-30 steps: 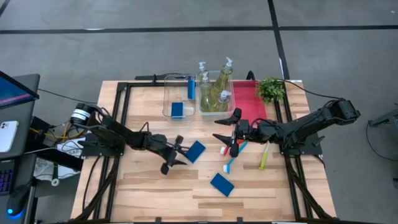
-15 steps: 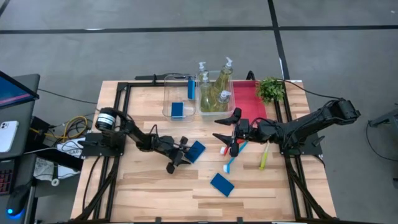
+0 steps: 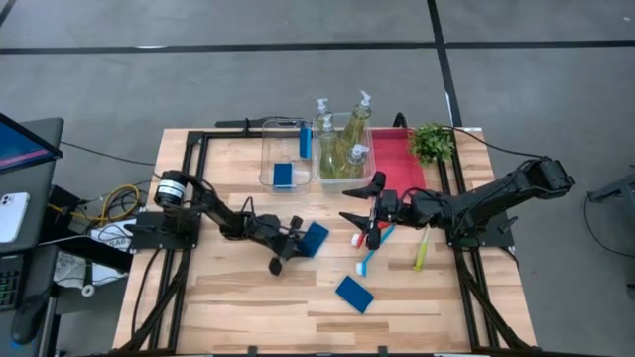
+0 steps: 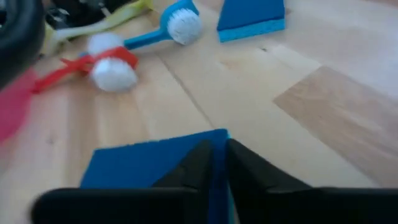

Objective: Pick & Place Kitchen Sink Supplies
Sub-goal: Put the blue sponge into the left transparent bin

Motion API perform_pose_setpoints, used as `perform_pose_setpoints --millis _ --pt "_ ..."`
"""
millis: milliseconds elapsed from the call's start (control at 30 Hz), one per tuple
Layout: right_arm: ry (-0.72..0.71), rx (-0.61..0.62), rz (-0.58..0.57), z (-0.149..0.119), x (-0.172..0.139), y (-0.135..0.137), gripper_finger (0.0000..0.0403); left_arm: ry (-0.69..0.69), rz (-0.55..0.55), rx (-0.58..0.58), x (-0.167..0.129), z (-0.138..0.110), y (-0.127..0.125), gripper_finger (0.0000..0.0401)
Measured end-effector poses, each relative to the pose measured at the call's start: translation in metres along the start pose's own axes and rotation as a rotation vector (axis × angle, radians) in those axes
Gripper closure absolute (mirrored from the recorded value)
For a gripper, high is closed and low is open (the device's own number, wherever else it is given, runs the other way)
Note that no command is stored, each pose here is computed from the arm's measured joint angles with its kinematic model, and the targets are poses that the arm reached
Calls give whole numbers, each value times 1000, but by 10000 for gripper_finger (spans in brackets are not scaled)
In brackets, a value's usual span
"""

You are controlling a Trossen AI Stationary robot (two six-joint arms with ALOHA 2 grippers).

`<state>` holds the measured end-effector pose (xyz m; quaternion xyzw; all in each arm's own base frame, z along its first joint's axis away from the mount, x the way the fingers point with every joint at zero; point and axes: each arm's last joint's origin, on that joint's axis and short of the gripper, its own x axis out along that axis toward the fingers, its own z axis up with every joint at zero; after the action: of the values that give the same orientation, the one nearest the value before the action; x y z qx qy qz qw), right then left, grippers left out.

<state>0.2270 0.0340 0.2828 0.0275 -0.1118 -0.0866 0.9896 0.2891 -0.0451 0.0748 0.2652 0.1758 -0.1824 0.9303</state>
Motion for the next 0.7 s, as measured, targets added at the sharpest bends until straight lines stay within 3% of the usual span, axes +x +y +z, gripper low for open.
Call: perform_pose_setpoints --millis 100,433,700 --pt "-10 4 1 1 0 0 143 10 57 20 -3 5 5 390" --pt "-44 -61 -1 10 3 1 143 -14 204 70 -19 29 21 394" --pt "-63 -81 -5 17 5 2 143 -15 332 180 -39 42 33 393"
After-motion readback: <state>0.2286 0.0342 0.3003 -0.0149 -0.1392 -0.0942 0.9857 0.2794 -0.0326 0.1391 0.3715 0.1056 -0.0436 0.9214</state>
